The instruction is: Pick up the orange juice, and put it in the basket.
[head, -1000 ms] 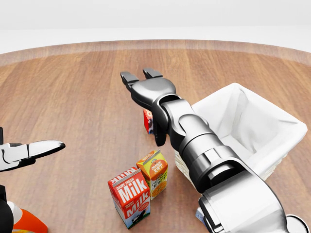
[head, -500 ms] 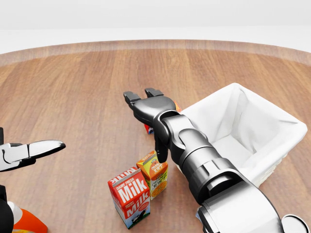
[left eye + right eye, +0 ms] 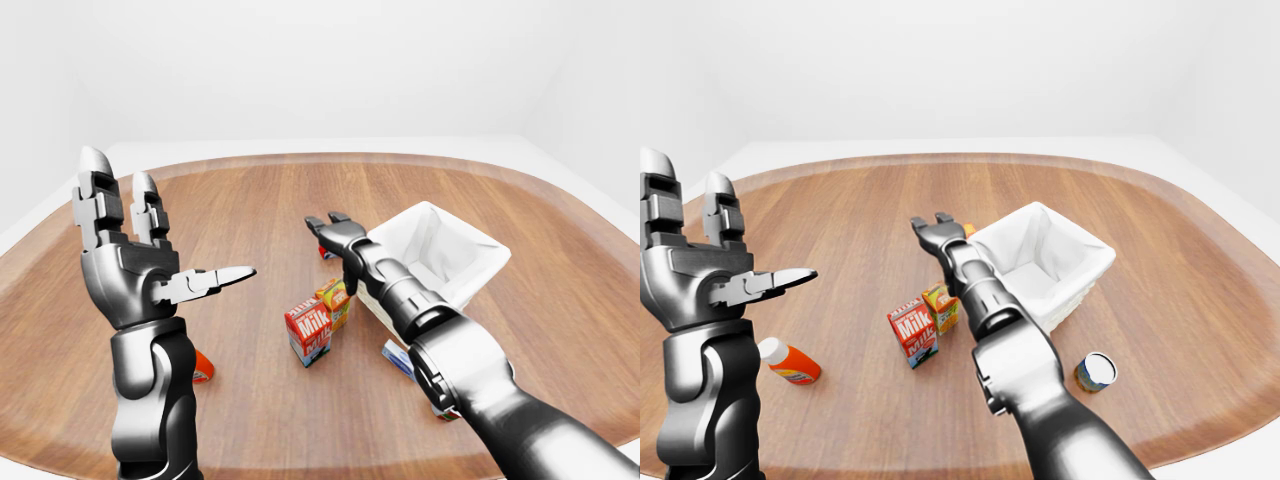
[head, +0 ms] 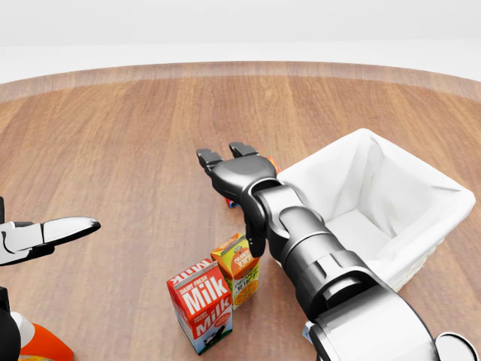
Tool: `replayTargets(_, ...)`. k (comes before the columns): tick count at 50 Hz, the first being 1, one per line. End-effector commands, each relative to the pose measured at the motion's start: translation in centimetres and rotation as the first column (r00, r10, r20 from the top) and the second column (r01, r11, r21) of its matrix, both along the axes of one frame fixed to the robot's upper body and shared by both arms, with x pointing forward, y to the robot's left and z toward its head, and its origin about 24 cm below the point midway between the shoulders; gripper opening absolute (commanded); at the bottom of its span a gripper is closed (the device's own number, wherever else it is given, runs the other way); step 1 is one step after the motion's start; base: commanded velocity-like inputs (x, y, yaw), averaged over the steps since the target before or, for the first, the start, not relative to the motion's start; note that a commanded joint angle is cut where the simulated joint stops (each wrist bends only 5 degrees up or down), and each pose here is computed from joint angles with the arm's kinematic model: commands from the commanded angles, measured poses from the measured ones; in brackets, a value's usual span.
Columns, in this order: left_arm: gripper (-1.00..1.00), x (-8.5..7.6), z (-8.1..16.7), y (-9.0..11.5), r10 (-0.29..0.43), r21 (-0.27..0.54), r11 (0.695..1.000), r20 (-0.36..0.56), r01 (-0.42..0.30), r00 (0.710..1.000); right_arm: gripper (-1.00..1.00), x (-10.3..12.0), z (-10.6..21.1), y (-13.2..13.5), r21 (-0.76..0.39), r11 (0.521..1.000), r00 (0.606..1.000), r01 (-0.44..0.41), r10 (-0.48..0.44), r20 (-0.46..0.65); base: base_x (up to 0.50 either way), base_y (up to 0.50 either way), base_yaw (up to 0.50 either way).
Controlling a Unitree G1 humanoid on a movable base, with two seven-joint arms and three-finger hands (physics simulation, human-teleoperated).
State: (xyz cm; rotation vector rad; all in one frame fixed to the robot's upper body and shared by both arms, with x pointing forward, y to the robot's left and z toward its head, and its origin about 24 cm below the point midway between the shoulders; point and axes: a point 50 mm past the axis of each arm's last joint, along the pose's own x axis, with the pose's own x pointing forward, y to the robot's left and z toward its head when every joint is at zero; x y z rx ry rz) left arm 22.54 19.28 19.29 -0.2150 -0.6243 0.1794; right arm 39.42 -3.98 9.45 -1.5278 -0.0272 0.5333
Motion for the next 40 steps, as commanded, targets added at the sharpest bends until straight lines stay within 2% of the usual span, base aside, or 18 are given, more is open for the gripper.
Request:
replayTargets(1,1.0,0.0,0.0,0.0,0.0,0.0,1.0,0.001,0.0,1.0,1.0,-0.1,-0.5,-0.2,-0.004,1.0,1.0,0.003,-0.003,0.003,0.0,0.0,0.0)
replayTargets(40,1.0,0.0,0.0,0.0,0.0,0.0,1.0,0.001,0.0,1.0,1.0,-0.9,-2.2,-0.3,0.01,1.0,1.0,0.012,-0.012,-0.001,0.0,0.0,0.0)
